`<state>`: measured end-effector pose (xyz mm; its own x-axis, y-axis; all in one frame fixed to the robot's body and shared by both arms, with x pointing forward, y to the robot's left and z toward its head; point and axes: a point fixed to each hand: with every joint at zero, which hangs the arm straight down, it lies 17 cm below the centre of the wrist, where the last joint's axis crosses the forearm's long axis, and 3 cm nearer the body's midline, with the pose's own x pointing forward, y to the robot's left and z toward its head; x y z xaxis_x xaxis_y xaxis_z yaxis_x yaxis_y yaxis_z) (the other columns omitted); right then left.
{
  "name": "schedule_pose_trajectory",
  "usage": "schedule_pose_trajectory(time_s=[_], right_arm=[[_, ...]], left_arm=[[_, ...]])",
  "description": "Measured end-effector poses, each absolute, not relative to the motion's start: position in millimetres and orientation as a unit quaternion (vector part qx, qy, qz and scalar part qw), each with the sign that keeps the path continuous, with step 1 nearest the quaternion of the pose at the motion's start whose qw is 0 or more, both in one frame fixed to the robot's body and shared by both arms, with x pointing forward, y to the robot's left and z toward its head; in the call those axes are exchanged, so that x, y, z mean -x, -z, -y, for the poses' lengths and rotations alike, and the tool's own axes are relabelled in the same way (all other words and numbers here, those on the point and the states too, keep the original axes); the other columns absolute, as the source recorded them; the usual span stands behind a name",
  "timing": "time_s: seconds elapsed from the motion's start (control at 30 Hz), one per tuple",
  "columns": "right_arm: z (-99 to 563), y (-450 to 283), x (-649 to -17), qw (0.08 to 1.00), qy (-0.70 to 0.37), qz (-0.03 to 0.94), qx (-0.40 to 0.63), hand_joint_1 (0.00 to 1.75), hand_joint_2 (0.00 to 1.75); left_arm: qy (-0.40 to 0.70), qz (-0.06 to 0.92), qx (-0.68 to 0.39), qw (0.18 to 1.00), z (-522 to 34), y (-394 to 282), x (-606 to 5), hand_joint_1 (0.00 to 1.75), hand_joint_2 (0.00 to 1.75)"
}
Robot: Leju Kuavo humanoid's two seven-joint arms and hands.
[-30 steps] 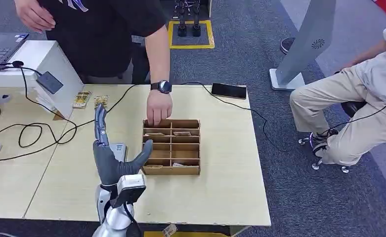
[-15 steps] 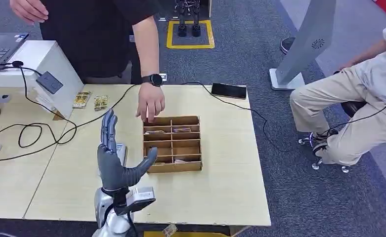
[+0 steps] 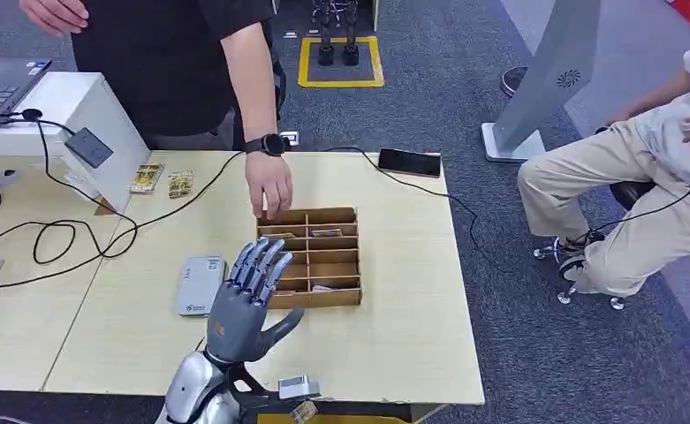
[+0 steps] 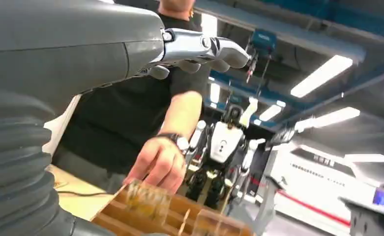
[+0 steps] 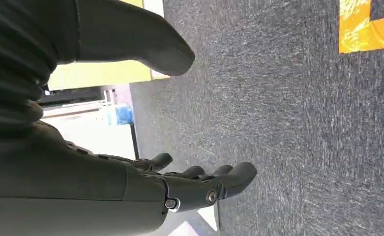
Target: Pass the card to the sensor for recognition and then transmit it.
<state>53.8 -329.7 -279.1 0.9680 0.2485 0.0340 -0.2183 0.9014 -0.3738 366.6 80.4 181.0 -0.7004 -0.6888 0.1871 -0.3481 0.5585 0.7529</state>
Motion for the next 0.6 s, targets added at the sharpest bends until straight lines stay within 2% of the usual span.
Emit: schedule_pose_trajectory(time_s=[0.3,0.53,0.6], right_arm=[[331.5,279.1,-54.5,0.973,-0.130,0.041,0.188,0.00,1.75],[331.4,279.1,-54.4,0.973,-0.130,0.041,0.187,0.00,1.75],[331.2,279.3,-52.7,0.973,-0.130,0.037,0.187,0.00,1.75]], left_arm=[[0.421,0.812,-0.318,0.249,-74.6,-142.4,-370.9,0.00,1.75],[0.431,0.805,-0.323,0.248,-74.1,-137.5,-371.8,0.00,1.75],[0.456,0.774,-0.364,0.247,-80.7,-128.7,-380.2,0.00,1.75]])
